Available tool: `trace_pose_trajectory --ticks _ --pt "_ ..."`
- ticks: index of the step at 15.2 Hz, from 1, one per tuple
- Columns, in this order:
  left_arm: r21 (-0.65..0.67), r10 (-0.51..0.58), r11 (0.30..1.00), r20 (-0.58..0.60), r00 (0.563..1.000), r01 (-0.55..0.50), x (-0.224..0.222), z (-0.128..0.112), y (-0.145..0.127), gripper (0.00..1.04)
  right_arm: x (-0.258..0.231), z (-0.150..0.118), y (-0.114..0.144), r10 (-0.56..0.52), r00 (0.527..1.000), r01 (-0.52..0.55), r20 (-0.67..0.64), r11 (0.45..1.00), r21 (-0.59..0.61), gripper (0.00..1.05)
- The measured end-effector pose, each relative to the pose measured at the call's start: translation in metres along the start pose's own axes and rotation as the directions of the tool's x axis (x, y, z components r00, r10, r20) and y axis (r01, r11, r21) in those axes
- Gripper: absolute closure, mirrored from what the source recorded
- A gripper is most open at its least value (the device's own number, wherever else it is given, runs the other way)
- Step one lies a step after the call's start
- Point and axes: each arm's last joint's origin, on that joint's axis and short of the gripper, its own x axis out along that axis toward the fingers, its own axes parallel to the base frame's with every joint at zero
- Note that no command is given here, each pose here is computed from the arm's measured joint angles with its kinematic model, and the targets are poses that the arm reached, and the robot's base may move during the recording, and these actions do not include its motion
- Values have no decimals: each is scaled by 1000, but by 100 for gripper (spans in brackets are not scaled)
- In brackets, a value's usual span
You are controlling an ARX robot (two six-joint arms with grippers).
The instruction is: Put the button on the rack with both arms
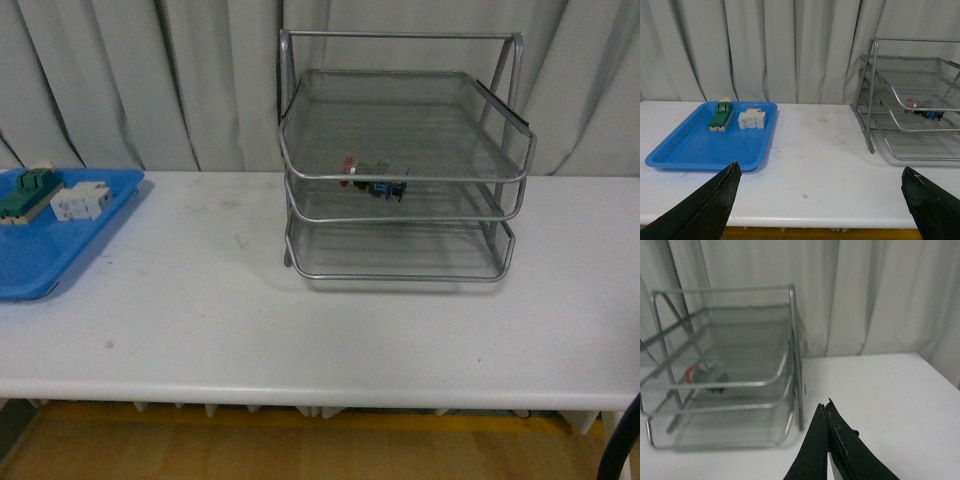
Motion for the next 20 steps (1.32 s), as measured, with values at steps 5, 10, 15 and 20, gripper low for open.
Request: trace_pose_trajectory --ticks 5,10,15,20 --pt "0 0 1000 0 1000 0 0 0 0 7 -44 -6 -17 12 999 -13 -44 1000 -15 103" --pt "0 0 1000 0 1000 0 0 0 0 7 -73 -5 -22 -9 999 8 -47 1000 -16 103" --pt "0 0 1000 0 1000 0 0 0 0 7 -92 -1 -22 -9 999 8 -35 1000 -15 103" --pt "0 0 1000 0 1000 0 0 0 0 7 -105 3 -22 -8 1000 8 -25 1000 -16 103"
